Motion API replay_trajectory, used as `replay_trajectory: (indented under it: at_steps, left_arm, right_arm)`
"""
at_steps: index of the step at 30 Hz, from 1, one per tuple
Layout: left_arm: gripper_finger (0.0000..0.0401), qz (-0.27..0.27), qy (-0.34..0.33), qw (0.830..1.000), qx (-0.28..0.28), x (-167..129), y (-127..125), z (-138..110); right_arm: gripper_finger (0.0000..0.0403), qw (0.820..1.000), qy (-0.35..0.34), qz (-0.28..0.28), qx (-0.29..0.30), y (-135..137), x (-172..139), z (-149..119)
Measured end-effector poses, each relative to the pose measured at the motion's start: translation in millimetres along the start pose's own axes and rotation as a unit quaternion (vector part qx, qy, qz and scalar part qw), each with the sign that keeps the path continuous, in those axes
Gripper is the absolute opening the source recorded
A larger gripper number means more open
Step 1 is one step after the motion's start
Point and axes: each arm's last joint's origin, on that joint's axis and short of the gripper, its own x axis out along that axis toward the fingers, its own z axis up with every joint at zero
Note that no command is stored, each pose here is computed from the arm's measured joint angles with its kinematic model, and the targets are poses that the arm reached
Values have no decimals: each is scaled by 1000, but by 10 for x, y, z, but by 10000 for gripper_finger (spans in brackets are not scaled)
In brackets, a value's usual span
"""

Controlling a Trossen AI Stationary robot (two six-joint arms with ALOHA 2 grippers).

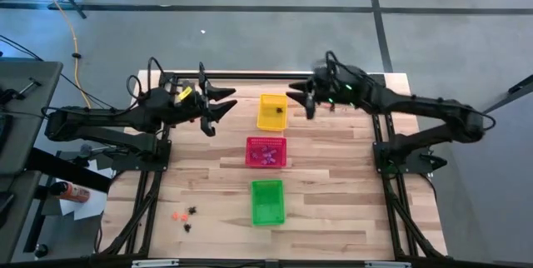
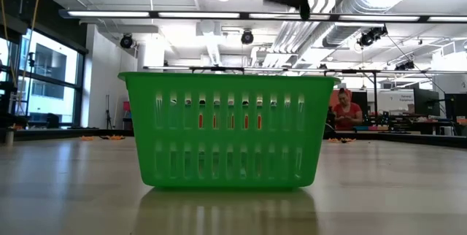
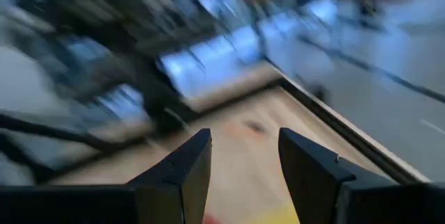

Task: Sort Halloween decoration
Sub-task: Put the black spider toy into the yellow bin

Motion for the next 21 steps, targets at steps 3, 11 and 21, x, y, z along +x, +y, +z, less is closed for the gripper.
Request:
replay_trajectory:
  at_steps: [3,11,21]
  left_arm:
    - [172,-17,28,999,1,4,9,-51]
    - [172,-23,56,998,-8,9,47,-102]
    - [172,-19,73,995,-70,64,44,-71]
  right_arm:
    - [163,995,-77,60,-9,168,-105,-58]
    - [163,987,-84,104,-89,411,-96,-162]
    - [162,989,-94,84,-79,386,-103,-135]
